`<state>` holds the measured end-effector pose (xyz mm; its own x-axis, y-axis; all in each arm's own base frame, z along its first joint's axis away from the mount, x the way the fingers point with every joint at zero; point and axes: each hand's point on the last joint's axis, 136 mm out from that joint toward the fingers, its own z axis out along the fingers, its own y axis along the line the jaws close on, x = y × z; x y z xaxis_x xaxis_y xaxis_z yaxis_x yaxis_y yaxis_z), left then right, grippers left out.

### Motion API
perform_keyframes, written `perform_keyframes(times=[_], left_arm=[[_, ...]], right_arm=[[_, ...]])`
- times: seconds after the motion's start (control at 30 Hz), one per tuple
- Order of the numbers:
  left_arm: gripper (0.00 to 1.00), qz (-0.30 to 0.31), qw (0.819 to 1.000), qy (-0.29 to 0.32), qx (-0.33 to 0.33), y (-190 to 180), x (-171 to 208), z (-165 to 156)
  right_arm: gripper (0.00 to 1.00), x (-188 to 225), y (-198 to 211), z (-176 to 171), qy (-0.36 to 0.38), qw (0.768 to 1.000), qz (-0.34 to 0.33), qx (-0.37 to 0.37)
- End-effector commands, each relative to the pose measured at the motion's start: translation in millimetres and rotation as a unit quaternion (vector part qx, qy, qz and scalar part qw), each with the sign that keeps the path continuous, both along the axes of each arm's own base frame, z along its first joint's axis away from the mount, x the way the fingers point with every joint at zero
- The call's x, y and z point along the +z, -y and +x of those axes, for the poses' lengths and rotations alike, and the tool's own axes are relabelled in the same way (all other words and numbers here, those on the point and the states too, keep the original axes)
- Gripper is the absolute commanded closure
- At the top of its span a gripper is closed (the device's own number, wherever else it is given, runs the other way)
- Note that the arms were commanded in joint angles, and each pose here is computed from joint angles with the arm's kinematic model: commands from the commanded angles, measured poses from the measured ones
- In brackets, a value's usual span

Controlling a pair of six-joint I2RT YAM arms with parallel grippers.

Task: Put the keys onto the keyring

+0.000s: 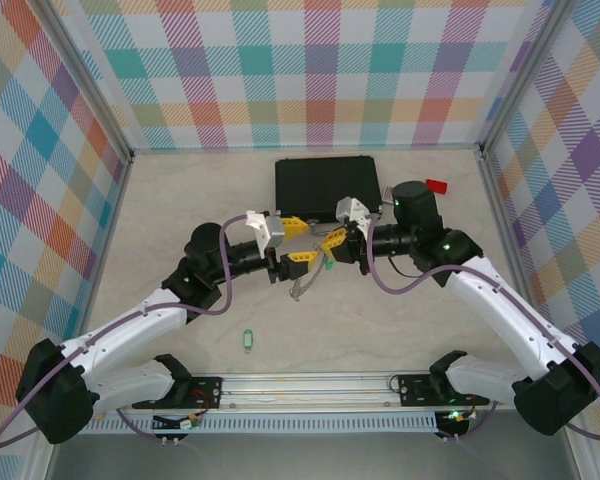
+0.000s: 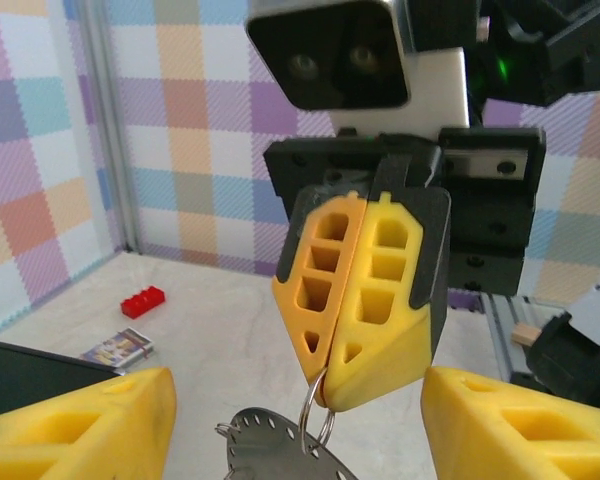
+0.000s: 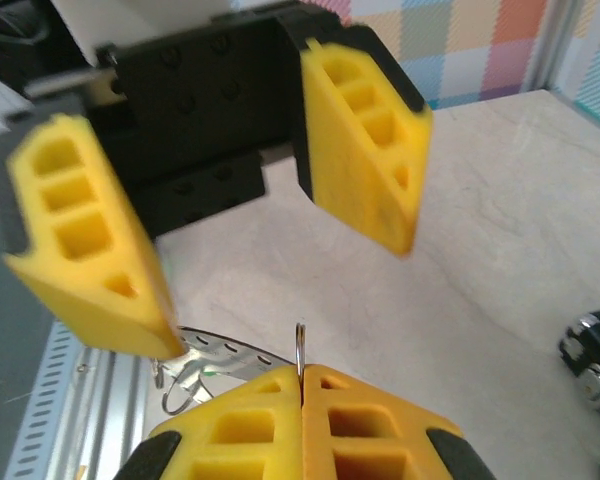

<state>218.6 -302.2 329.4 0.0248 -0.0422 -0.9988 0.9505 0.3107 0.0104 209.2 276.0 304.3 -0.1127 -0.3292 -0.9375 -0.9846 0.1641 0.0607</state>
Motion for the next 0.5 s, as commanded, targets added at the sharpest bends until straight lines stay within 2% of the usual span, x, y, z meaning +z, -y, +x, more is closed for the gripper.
perform_keyframes(times=[0.0, 0.2, 0.3, 0.47], left_arm=[[0.34, -0.035, 0.998, 0.027, 0.038, -13, 18, 0], [0.32, -0.051, 0.997, 0.024, 0.056, -21, 20, 0], [0.32, -0.05, 0.997, 0.015, 0.057, -20, 15, 2], [0.31, -0.055, 0.997, -0.006, 0.047, -14, 6, 5]], right_arm=[[1.0, 10, 4, 12, 0.048, 0.998, -0.001, -0.035], [1.0, 11, 16, 35, 0.102, 0.989, -0.013, -0.11], [1.0, 17, 24, 49, 0.152, 0.974, -0.013, -0.165], [1.0, 38, 42, 57, 0.219, 0.946, 0.036, -0.235]])
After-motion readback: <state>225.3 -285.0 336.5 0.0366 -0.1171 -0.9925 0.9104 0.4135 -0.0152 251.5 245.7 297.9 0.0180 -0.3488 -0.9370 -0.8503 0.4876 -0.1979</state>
